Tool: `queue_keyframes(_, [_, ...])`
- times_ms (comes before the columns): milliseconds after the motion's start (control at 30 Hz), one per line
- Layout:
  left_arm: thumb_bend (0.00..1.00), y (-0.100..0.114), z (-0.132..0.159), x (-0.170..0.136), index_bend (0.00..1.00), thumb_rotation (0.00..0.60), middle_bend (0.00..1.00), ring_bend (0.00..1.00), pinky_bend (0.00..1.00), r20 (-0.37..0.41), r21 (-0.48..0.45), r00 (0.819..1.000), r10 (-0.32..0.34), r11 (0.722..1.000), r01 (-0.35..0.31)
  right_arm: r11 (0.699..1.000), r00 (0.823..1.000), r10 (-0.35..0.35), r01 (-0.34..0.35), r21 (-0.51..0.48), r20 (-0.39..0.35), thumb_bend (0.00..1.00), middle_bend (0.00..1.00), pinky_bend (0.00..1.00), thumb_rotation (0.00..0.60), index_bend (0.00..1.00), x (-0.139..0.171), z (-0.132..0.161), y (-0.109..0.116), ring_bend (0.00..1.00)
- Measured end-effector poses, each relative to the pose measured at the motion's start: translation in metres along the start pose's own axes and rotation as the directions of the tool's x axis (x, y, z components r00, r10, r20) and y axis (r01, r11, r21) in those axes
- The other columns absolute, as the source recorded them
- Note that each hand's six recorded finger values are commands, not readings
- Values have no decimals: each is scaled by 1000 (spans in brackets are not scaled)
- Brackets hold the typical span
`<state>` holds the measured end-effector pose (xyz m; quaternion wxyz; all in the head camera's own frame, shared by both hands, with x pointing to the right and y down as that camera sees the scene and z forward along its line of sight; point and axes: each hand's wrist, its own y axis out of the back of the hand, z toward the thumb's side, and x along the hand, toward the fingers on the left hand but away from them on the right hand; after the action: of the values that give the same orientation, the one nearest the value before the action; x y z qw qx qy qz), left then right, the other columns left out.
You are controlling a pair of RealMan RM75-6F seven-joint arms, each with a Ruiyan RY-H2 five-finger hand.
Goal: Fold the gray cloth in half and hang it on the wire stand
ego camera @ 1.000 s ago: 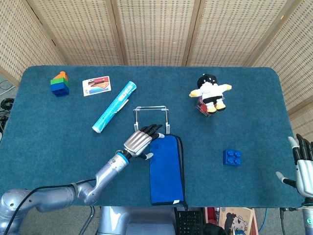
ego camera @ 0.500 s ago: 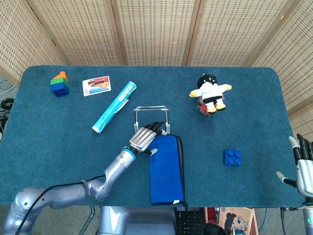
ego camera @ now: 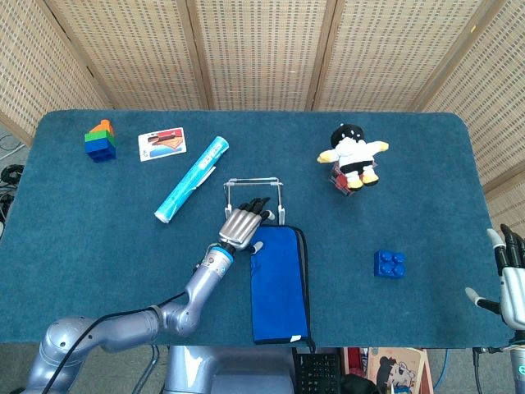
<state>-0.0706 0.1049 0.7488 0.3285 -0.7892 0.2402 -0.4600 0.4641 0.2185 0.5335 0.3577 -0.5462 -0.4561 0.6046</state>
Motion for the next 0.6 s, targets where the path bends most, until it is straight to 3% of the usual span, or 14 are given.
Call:
queue_keyframes(367, [313, 3, 3, 10, 270, 600, 43, 72, 186, -58, -53, 998, -29, 998, 26, 1000, 1000, 0, 0, -2, 4, 0, 0, 0, 600, 0, 0, -1, 0, 0])
queue_keyframes(600, [313, 6, 1, 13, 277, 600, 42, 74, 197, -90, -24, 996, -24, 999, 22, 1000, 1000, 3, -3, -2, 1, 0, 0, 0, 600, 0, -1, -1, 0, 0])
